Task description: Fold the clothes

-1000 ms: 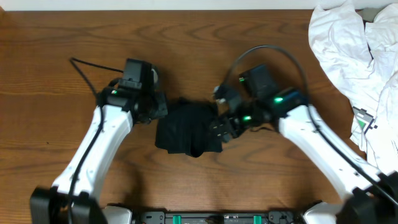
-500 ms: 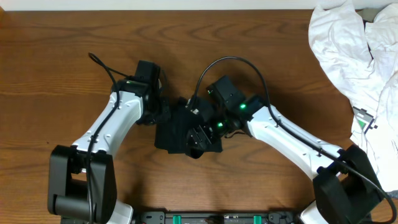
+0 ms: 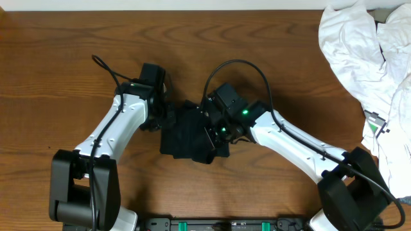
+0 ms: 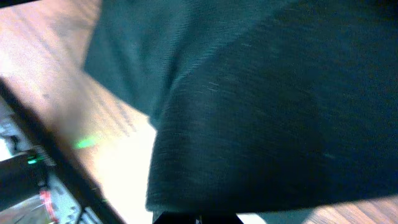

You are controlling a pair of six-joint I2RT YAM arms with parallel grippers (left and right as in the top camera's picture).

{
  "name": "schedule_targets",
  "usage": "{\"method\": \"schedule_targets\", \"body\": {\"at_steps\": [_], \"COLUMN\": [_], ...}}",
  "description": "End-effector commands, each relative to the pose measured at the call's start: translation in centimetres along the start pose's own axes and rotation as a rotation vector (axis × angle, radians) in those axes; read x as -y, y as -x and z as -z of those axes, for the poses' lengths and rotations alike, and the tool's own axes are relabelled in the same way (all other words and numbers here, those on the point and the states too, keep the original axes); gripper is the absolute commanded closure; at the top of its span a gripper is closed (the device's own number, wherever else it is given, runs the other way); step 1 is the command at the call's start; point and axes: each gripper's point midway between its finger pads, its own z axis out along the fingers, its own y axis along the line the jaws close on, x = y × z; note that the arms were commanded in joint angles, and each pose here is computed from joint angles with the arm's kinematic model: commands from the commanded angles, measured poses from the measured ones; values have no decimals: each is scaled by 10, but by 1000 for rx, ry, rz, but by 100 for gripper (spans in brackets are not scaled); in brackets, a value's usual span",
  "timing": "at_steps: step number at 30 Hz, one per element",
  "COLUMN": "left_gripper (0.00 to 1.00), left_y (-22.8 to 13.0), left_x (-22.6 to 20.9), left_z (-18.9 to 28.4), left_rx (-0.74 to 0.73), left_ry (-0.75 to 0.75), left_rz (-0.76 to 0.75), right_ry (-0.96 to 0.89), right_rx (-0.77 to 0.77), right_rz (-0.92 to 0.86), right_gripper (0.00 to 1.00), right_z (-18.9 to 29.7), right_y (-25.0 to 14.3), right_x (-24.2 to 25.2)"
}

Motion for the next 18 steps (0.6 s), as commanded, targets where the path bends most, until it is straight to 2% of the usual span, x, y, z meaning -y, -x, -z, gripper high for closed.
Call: {"method": "schedule_targets", "body": {"at_steps": [1,8,13,14,16,18], "left_gripper": [67,66,66,63,61,60], "left_y": [-11,-22,-21,-21,-20,-20], "left_x": [-6,-1,0,1,1,1], "left_z": [-3,-2,-2,-2,-2,-2], "left_rx": [-48,-98,-97,-96,-93,-93], "left_ry": [21,-12,-22,-23,-24,-24], "left_rz": [-3,3,3,2,2,2], "right_ry": [-179,-253,-263,-263,-265,-270], "right_rx": [58,42,-7,-14,-30,-47], "right_rz": [-75,-193,-206,-205,-202,-203], "right_gripper": [99,99,99,99,95,85], "right_z": [21,47,37,34,30,27], "right_y": [11,6,-1,-2,-4,-8], "right_x": [48,110,122,122,123,124]}}
